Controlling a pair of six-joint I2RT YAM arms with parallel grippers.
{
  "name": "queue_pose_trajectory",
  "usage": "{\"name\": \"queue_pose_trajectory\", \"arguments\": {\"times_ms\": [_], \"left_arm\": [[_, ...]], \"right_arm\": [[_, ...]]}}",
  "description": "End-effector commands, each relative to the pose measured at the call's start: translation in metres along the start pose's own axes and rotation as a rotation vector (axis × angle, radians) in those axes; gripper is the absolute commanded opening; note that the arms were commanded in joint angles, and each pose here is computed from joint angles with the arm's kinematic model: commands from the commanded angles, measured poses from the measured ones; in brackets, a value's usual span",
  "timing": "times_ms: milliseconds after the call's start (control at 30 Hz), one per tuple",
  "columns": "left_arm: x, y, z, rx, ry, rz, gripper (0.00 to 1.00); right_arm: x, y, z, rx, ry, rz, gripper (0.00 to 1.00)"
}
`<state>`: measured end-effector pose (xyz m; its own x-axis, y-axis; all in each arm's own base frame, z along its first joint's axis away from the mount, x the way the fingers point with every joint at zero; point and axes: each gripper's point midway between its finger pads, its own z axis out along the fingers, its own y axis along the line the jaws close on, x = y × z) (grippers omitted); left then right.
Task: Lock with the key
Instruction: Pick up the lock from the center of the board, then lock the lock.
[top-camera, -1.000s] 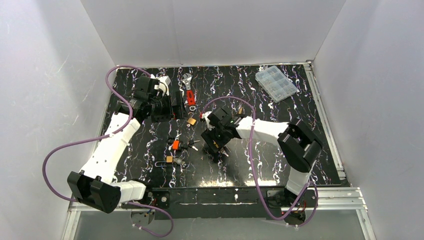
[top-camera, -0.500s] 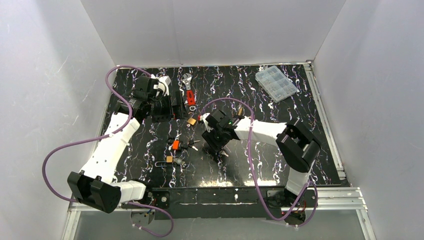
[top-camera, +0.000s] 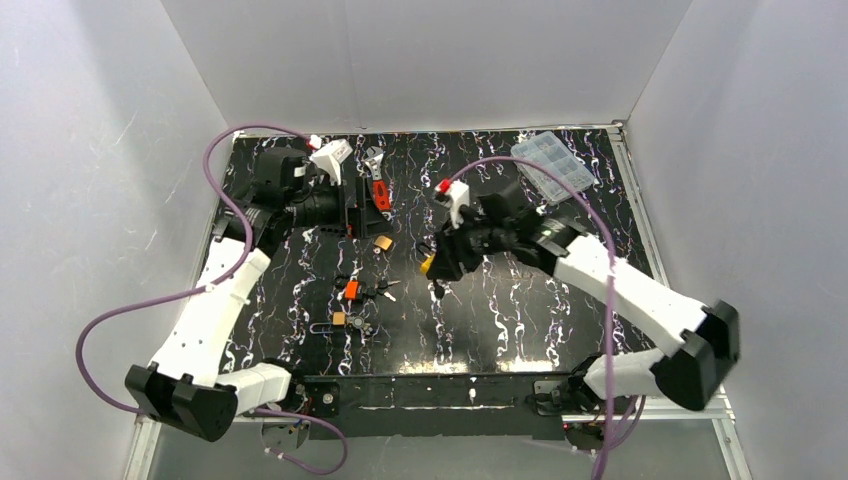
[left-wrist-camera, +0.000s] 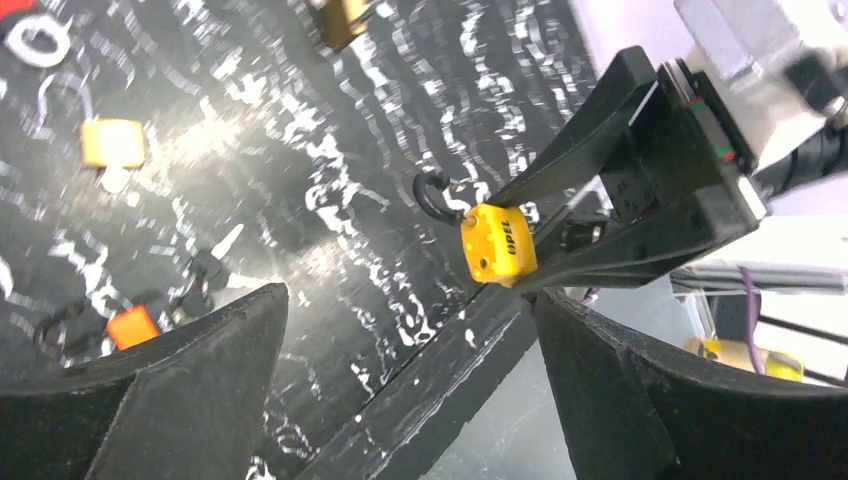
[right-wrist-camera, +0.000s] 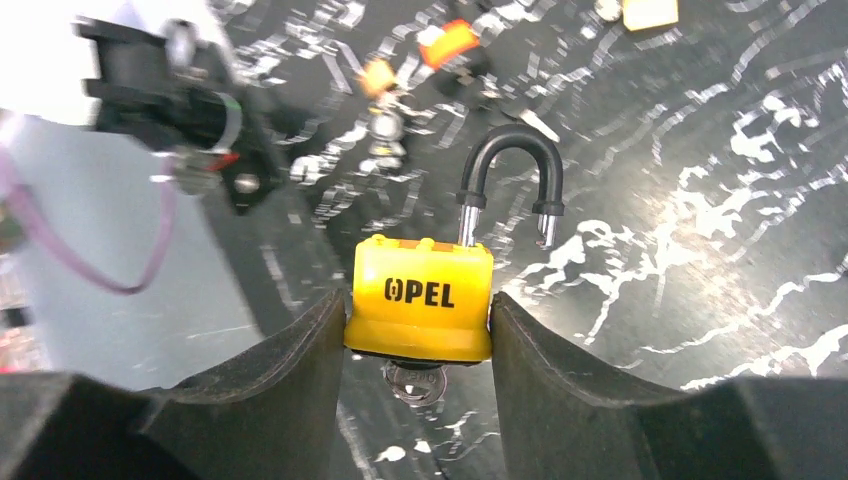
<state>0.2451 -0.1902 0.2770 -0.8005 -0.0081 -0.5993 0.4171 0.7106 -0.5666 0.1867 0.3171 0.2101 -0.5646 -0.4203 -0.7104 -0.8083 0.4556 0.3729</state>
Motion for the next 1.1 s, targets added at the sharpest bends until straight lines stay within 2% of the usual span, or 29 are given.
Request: {"name": "queue_pose_trajectory", "arguments": {"times_ms": [0, 200, 433, 633, 800, 1067], "left_arm": [[-0.027, -0.069, -0.037, 0.293, -0.142, 0.197, 0.91], [-0.03, -0.123, -0.069, 0.563, -0.195, 0.325, 0.79], [-0.009, -0.17, -0.087, 0.784, -0.104, 0.441, 0.72], [0.008, -0.189, -0.086, 0.867, -0.033, 0.468, 0.64], [0.013, -0.196, -0.088, 0.889, -0.016, 0.473, 0.61], [0.019, -0.198, -0.083, 0.888, 0.006, 0.454, 0.42]], "right_arm": [[-0.032, 0.065, -0.056, -0.315, -0.126, 0.0, 0.01], [-0.049, 0.108, -0.12, -0.585, -0.242, -0.004, 0.01], [-0.066, 0.144, -0.166, -0.796, -0.305, -0.057, 0.01], [-0.078, 0.156, -0.184, -0.823, -0.352, -0.092, 0.01], [-0.083, 0.159, -0.189, -0.823, -0.366, -0.098, 0.01], [-0.09, 0.153, -0.186, -0.769, -0.399, -0.077, 0.01]]}}
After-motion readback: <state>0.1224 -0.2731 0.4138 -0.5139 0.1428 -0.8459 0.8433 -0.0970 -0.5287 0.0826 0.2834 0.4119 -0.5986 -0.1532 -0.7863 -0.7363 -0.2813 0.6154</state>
